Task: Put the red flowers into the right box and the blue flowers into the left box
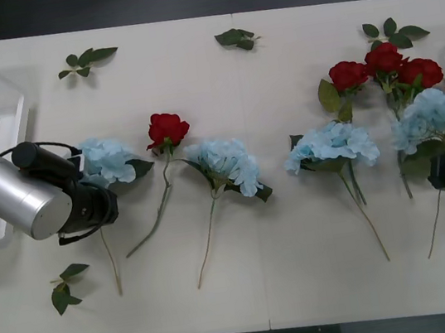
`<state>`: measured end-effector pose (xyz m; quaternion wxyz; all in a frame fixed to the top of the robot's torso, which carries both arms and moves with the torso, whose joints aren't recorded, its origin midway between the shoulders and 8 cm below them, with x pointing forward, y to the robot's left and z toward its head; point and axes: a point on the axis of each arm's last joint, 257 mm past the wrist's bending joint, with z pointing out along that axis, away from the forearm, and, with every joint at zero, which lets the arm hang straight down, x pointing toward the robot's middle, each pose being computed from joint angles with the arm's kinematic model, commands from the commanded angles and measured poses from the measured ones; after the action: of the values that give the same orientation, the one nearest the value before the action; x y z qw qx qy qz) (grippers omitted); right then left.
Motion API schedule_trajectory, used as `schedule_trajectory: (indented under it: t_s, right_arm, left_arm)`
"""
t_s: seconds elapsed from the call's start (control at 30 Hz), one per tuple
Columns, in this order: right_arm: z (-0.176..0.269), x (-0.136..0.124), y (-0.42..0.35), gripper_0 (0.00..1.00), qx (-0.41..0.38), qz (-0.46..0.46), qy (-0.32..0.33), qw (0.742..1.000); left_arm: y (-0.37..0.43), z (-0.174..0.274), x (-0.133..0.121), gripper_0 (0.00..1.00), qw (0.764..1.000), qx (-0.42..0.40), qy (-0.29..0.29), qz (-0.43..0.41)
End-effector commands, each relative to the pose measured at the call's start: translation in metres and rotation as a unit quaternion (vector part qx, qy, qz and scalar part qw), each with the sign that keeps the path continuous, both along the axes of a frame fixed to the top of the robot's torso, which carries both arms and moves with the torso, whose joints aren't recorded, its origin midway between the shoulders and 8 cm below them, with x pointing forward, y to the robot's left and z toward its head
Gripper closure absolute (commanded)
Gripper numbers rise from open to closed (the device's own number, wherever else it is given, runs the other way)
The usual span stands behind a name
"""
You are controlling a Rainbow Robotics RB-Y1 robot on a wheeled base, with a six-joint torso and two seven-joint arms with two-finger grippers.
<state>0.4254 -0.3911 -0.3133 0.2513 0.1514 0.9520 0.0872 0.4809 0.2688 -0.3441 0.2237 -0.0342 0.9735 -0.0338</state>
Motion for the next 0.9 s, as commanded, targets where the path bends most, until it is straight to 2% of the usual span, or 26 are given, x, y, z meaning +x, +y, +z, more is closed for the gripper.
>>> schedule_trajectory:
  t_s: [0.03,0.27,0.4,0.57,0.67,0.9]
  right_arm:
    - [0.056,0.009,-0.016,1.00,-0.066,0.075,-0.054,0.994]
    - [0.112,0.007,0.005,1.00,-0.060,0.179,-0.122,0.974]
    - [0.143,-0.001,0.053,1.00,0.024,0.248,-0.171,0.953]
    - [0.181,-0.019,0.122,1.00,0.142,0.319,-0.197,0.916]
    - [0.203,-0.027,0.152,1.00,0.192,0.349,-0.211,0.892]
    - [0.260,-0.046,0.214,1.00,0.287,0.418,-0.231,0.830]
  left_arm:
    - [0.019,0.064,0.029,1.00,0.999,0.004,-0.051,0.017]
    - [0.081,0.159,0.033,1.00,0.993,0.039,-0.080,0.073]
    - [0.129,0.202,0.035,1.00,0.986,0.044,-0.097,0.129]
    - [0.185,0.240,0.044,1.00,0.974,0.053,-0.132,0.174]
    - [0.218,0.249,0.051,1.00,0.969,0.074,-0.150,0.180]
    - [0.278,0.228,0.073,1.00,0.963,0.088,-0.179,0.182]
